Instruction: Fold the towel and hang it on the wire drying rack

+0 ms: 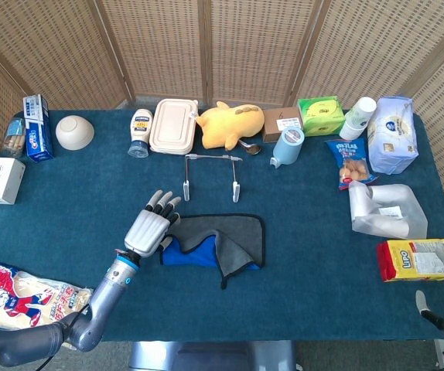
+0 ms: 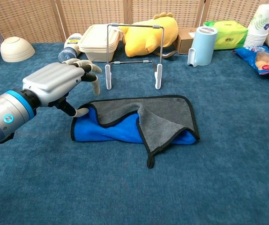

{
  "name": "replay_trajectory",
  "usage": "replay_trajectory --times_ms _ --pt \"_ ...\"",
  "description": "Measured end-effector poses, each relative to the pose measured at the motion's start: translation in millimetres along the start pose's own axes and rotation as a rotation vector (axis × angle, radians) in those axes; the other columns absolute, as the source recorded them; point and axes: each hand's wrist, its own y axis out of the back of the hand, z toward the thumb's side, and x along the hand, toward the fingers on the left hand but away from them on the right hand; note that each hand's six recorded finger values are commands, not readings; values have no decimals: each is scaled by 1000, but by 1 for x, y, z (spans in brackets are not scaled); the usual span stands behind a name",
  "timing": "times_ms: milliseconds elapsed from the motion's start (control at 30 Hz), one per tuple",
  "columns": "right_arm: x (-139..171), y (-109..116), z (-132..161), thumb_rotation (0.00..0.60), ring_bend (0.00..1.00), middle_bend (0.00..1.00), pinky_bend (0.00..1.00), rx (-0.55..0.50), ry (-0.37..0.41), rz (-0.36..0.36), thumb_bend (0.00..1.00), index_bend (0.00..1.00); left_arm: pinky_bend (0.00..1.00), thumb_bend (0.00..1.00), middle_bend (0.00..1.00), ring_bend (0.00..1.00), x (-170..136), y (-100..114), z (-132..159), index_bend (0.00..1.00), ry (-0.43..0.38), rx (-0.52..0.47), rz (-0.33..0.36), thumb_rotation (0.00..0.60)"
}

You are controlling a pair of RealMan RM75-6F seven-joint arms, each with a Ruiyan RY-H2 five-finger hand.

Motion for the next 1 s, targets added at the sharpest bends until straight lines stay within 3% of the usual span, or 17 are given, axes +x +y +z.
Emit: replay_trajectory --times_ms 333,767,1000 --pt "1 1 -3 600 0 47 0 -1 -7 -2 351 122 0 388 59 0 1 -1 1 225 17 39 -11 600" --pt "1 2 -3 600 0 47 0 -1 -7 -4 352 122 0 401 53 0 -2 5 15 211 -25 -65 -46 600" --pt "1 2 -4 600 0 47 0 -2 -8 -4 351 122 0 402 54 0 -8 7 14 234 -50 -75 -80 600"
